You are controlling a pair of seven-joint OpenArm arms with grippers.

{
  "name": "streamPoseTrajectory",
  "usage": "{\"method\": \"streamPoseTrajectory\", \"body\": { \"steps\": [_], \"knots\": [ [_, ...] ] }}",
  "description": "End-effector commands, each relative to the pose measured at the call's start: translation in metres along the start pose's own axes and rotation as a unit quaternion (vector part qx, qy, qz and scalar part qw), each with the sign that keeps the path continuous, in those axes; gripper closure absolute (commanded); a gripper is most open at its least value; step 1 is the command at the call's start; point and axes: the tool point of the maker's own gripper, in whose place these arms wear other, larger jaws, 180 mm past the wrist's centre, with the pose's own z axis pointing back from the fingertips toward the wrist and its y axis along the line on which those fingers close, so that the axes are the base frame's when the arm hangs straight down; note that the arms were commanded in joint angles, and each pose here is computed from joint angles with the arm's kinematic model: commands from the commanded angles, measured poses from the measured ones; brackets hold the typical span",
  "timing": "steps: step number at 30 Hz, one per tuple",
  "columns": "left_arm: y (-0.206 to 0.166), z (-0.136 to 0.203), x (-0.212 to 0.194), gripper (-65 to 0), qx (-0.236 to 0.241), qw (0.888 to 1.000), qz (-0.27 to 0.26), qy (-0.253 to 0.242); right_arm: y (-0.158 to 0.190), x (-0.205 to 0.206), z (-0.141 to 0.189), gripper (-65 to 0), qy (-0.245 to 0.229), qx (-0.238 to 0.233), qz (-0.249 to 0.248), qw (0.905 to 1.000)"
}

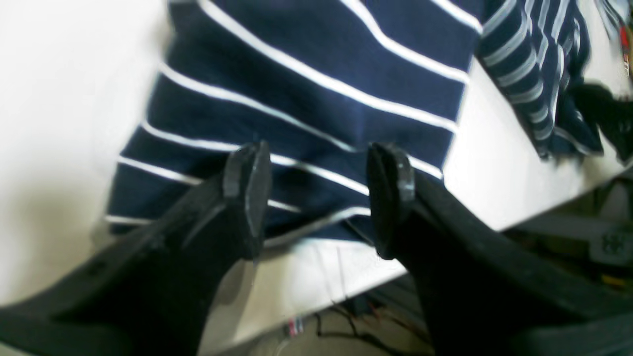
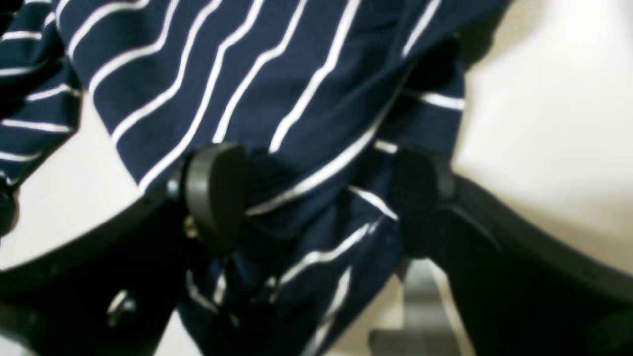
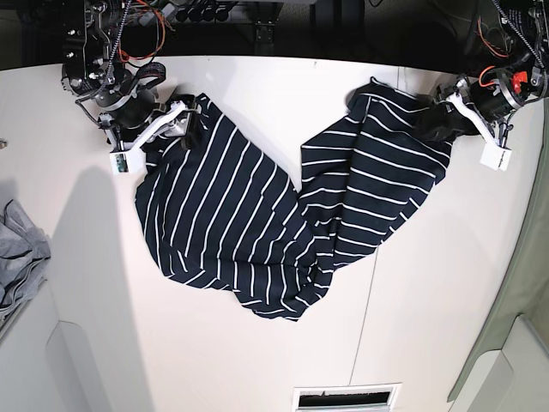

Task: Layout the t-shirt on the table in an organized manner, then fold the t-shirt properly
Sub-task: 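Grasp the shirt edges with both grippers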

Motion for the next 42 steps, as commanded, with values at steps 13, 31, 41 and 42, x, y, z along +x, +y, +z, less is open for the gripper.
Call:
{"method": "streamPoseTrajectory", "body": {
  "steps": [13,31,41,42],
  "knots": [
    [0.009,-0.013,-0.004,0.0,0.022,0.999,-0.043,-0.008,0.024,0.028,-0.001,0.0,-0.08,0.052,0.036,0.9948],
    [0.023,0.006,0.006,-9.6,0.019,0.999,-0.044,0.014,-0.033,0.078,0.04,0.0,-0.167,-0.002,0.012,0.9858],
    [0.036,0.009,0.006,-28.4,0.053,0.995,-0.077,0.019,-0.031,0.079,0.04,0.0,-0.17,0.002,0.008,0.9854],
    [0.038,0.009,0.007,-28.6,0.057,0.995,-0.082,0.018,-0.031,0.08,0.04,0.0,-0.172,0.004,0.005,0.985]
  ]
}}
